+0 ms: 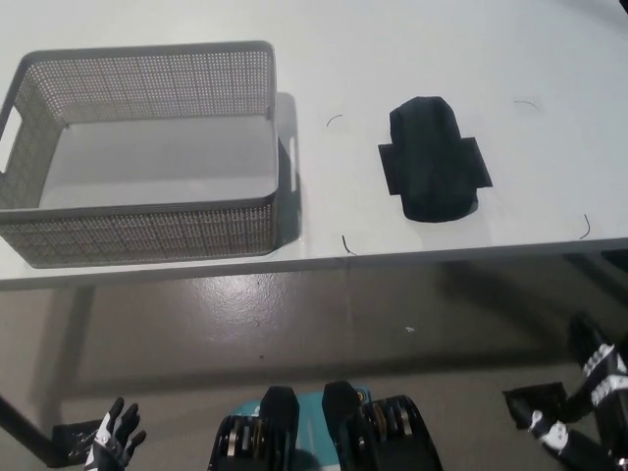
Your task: Use the right hand to push the pencil case on the right hand side to the container on the left side
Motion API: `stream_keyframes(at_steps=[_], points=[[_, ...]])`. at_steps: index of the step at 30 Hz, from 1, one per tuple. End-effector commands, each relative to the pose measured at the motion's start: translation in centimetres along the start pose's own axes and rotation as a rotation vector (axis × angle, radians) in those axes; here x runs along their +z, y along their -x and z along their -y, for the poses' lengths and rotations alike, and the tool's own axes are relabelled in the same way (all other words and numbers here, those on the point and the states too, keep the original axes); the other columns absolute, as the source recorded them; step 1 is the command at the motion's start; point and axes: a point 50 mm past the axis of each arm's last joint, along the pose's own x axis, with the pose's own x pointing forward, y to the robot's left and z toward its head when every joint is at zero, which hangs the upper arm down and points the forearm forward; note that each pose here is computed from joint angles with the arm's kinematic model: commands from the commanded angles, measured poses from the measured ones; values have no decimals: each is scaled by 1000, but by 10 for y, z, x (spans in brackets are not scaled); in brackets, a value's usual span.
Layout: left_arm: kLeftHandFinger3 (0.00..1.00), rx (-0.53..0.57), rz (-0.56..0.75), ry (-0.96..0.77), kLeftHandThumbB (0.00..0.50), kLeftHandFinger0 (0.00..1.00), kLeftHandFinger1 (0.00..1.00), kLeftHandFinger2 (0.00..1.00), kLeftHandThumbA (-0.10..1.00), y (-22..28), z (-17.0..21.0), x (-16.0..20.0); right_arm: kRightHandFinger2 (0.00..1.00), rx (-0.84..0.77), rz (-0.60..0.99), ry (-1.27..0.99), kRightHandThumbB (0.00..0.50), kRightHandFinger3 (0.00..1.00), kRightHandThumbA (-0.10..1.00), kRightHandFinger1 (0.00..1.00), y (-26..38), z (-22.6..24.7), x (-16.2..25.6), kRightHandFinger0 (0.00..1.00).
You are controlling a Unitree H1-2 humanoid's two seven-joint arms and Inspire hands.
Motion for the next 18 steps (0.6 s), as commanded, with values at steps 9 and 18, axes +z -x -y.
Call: stream_keyframes(at_steps=[9,18], points=[[1000,-21,101,-5,20,1000,1000,1000,1000,-1,-3,16,1000,-43,208,24,266,1000,1000,1000,-95,31,38,1000],[1000,-41,122,0,67,1000,1000,1000,1000,-3,0,21,1000,-30,227,-1,177,1000,1000,1000,-168,32,51,1000]])
